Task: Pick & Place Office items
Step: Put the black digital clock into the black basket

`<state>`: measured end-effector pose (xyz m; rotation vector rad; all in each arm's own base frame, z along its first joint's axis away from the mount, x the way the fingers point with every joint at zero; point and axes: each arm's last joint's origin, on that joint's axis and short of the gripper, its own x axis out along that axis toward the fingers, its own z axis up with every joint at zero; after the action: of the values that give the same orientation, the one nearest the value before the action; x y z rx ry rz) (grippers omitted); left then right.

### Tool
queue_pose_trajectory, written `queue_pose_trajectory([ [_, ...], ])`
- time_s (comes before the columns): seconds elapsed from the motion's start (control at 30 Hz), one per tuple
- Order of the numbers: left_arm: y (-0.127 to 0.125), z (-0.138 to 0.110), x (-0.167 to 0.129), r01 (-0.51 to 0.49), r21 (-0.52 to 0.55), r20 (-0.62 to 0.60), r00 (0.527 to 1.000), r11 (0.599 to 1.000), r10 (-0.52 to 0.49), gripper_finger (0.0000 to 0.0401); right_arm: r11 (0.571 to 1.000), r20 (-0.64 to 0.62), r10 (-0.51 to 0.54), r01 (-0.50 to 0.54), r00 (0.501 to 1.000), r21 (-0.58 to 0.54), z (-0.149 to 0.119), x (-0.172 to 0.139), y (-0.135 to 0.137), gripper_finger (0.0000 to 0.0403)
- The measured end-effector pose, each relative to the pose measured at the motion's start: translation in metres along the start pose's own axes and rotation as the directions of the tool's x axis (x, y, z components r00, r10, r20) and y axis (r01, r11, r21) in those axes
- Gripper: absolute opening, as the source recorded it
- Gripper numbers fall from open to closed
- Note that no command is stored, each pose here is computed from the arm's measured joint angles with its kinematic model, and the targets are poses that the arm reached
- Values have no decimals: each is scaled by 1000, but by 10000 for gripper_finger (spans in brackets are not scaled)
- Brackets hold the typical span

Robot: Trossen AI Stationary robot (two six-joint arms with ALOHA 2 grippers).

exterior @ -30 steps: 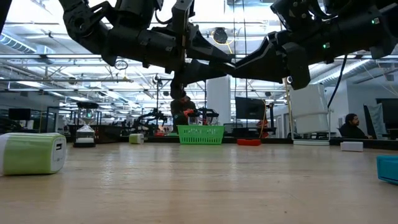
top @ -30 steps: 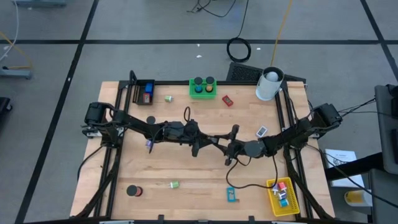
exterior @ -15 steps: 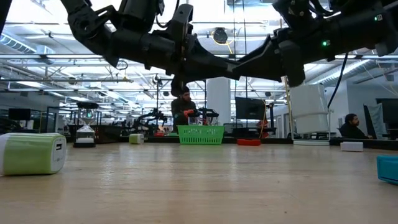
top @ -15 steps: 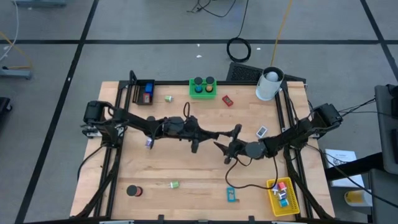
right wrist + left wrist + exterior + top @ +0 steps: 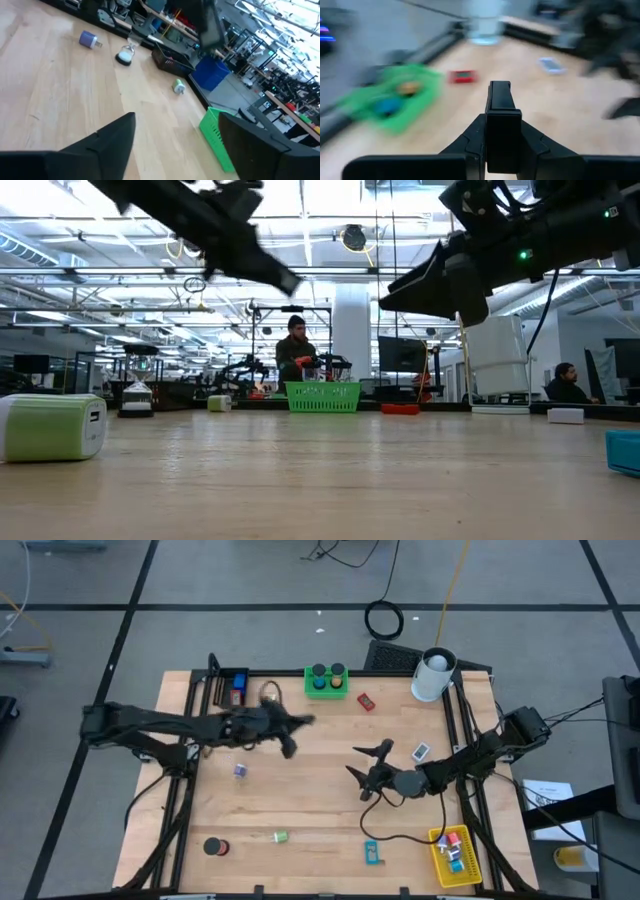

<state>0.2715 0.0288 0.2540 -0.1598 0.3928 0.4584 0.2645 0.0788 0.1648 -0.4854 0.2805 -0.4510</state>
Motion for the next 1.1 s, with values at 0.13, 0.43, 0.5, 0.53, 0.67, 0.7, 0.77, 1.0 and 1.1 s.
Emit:
queue_pose_trajectory([
  [0.13,24,-1,-34,-301,37,-61,951,953,302,62,1000,-26,10,-10,1000,15,-3,0,1,215],
  [0.43,87,-35,-66,-720,58,-156,678,692,718,61,1000,-41,15,-14,999,14,-6,0,2,102],
  [0.5,102,-50,-60,-749,41,-164,647,661,744,61,1000,-40,15,-15,999,11,-5,0,2,84],
  [0.53,109,-58,-57,-758,33,-164,639,651,752,61,1000,-40,15,-14,999,11,-5,0,2,76],
  [0.67,139,-83,-47,-772,-78,-118,635,631,763,62,1000,-40,15,-15,999,10,-5,0,2,50],
  [0.7,146,-89,-46,-778,-115,-106,628,618,771,62,1000,-39,15,-15,999,9,-5,0,2,44],
  [0.77,158,-100,-47,-790,-172,-90,607,588,789,62,1000,-39,16,-15,999,9,-5,0,2,34],
  [1.0,175,-108,-49,-808,-230,-80,570,542,817,62,998,-19,64,-64,998,11,-5,1,2,14],
  [1.1,176,-108,-44,-823,-219,-91,553,525,828,62,997,-14,80,-80,997,15,-5,1,2,10],
])
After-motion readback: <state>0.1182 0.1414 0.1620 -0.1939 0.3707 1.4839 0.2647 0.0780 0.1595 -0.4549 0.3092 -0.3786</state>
